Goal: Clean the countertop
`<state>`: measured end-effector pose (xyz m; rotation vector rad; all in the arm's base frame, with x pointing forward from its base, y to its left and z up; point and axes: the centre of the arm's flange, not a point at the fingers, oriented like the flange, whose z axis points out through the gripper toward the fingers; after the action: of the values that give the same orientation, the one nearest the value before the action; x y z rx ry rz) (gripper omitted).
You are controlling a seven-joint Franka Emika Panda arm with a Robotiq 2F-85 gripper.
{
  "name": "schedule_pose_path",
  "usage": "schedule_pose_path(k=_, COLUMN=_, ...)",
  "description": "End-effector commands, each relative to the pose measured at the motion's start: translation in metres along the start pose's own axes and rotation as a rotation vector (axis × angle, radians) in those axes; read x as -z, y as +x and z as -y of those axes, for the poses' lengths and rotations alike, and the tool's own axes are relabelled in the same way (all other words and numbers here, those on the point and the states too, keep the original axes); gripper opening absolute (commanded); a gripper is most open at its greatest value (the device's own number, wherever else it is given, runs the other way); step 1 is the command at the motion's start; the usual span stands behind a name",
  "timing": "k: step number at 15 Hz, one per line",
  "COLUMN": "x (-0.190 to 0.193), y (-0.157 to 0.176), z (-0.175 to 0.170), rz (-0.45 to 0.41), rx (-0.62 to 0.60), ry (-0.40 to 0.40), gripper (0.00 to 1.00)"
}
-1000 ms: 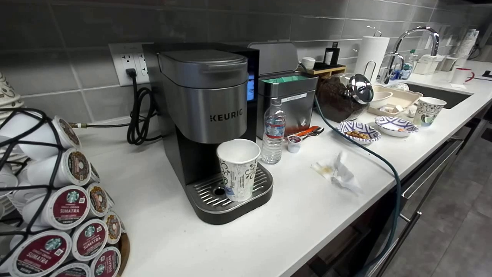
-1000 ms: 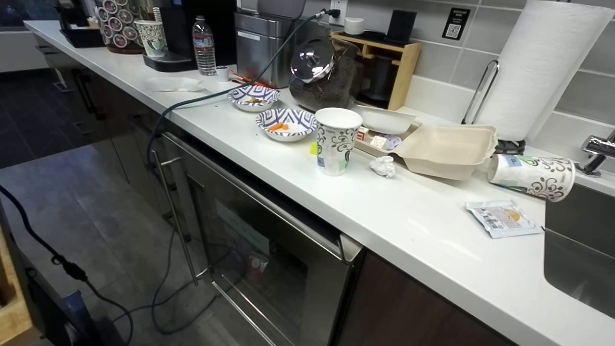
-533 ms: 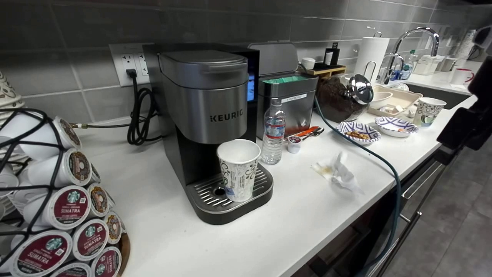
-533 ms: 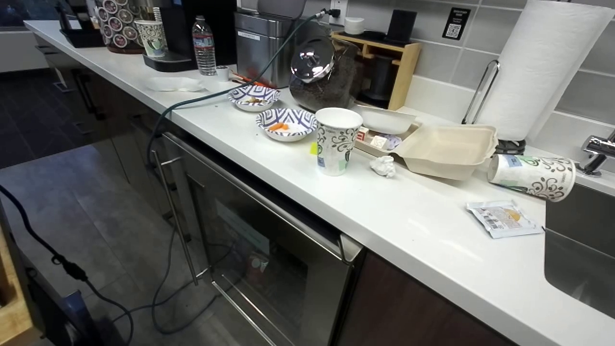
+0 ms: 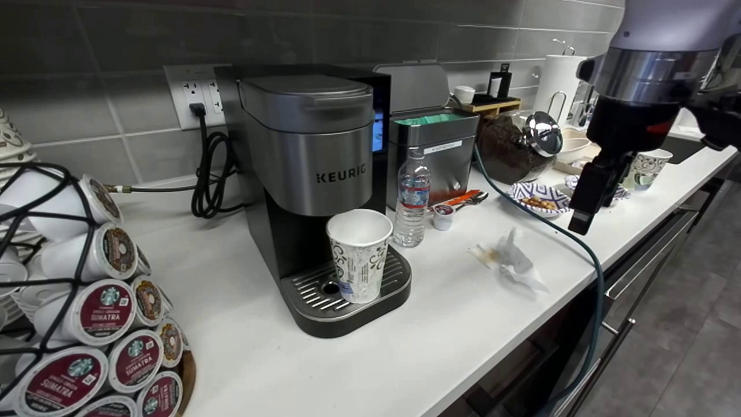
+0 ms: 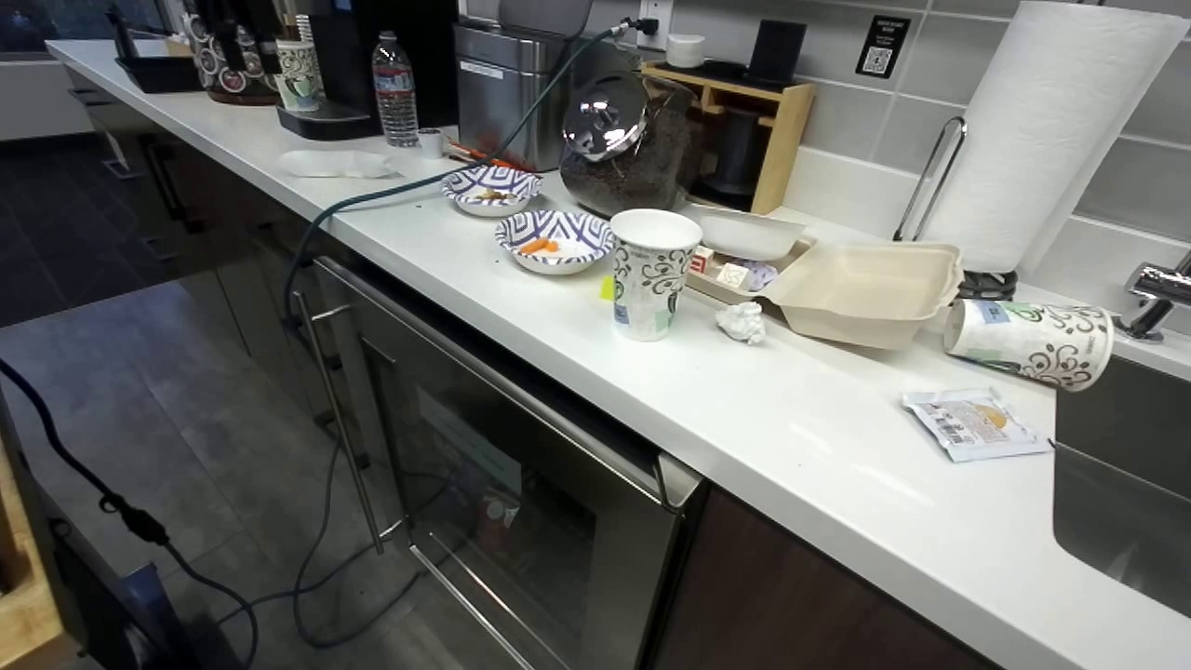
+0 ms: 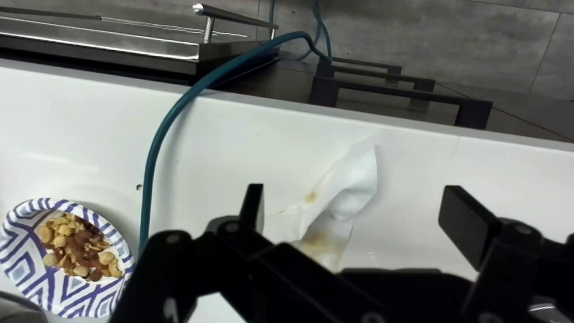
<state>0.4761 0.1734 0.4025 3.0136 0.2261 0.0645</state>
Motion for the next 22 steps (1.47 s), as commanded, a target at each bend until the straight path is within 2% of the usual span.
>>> schedule_pose_path(k=1, x=-0.003, y=0.005, z=0.000, rz=0.005, rx=0.003, ry=0.004, gripper=1.00)
schedule_pose_path(k=3, x=-0.004, y=0.008, z=0.001, rz=0.009, rx=0.007, ry=0.006, gripper=1.00)
schedule_pose_path(k=4, x=-0.012, y=0.012, z=0.006, rz=-0.020, rx=0.043, ry=0.030, gripper=1.00)
schedule_pose_path(k=7, x=-0.030, y=0.035, z=-0.001, rz=-0.085, rx=0.230, ry=0.084, gripper=1.00)
schedule_pose_path(k=9, x=-0.051, y=0.049, z=-0.008, rz=-0.084, rx=0.345, ry=0.086, gripper=1.00)
schedule_pose_path(k=13, x=-0.097, y=0.069, z=-0.014, rz=-0.028, rx=0.531, ry=0.055, gripper=1.00)
schedule_pose_path(k=16, x=-0.123, y=0.074, z=-0.005, rz=-0.028, rx=0.583, ry=0.035, gripper=1.00)
schedule_pose_path(k=22, x=-0.148, y=0.087, z=-0.004, rz=-0.071, rx=0.640, ry=-0.019, gripper=1.00)
